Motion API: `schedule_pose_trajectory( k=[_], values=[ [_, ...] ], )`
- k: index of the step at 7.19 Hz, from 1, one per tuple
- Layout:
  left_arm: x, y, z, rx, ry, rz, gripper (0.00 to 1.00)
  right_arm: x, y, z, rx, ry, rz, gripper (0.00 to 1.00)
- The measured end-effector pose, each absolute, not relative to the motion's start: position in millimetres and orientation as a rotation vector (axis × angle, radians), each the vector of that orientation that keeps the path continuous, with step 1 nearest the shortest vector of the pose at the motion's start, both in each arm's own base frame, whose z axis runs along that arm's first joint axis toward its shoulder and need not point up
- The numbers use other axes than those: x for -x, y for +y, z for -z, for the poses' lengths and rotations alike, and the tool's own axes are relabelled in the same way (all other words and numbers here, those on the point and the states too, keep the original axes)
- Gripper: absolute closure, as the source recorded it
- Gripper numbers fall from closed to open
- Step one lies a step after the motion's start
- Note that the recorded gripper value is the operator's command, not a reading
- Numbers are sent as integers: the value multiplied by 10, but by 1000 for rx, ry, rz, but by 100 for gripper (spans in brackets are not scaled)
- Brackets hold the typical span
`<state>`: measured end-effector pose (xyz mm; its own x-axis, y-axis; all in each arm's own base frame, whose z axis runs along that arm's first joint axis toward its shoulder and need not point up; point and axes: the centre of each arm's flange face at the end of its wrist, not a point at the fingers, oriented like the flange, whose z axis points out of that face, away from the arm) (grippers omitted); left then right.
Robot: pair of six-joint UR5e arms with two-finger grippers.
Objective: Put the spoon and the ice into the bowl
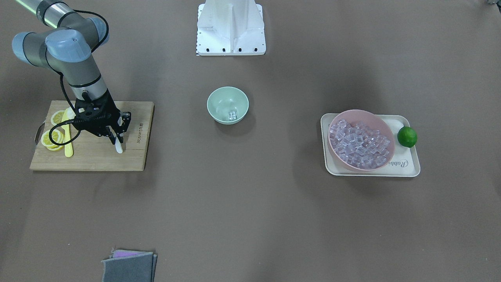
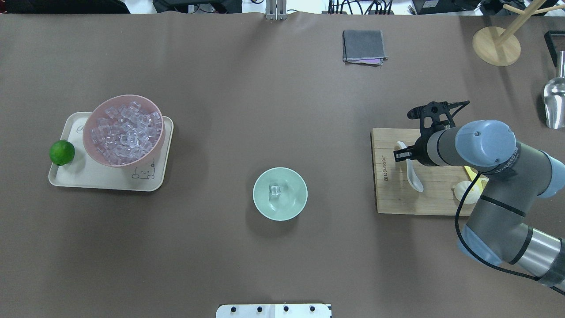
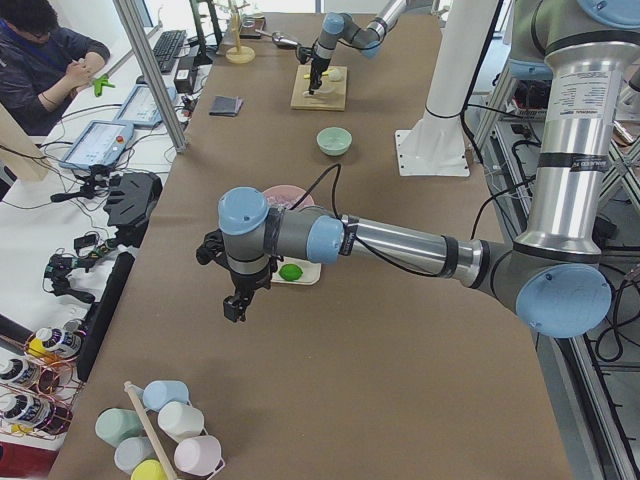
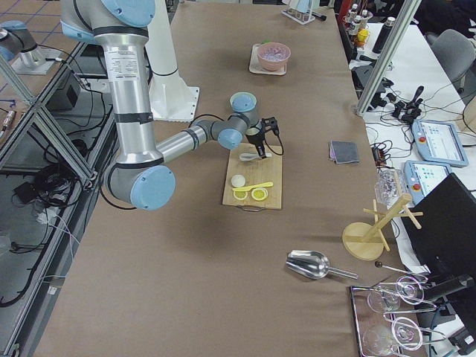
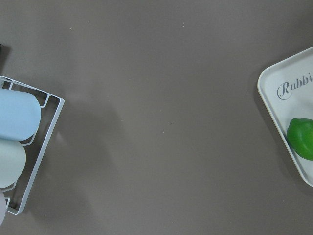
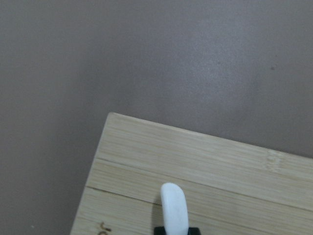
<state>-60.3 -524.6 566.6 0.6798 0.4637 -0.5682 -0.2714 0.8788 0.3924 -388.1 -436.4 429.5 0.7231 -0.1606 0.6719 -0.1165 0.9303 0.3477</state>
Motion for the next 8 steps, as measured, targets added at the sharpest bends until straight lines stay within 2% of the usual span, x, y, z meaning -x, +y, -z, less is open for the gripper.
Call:
schedule_pose_trajectory(
  k=[3,5,8],
  values=[
    [603,-5246,-5660,-289,712,-420,2,4232,-4492,-3657,-209,-807,-407,100],
    [598,-5247,-5663,-289,713,-420,2,4704,-4342,-3123,-114,-766,-673,100],
    [581,-5255,-5692,-282,714,-420,2,5286,-3890,-2334,-47,-722,-853,100]
  ],
)
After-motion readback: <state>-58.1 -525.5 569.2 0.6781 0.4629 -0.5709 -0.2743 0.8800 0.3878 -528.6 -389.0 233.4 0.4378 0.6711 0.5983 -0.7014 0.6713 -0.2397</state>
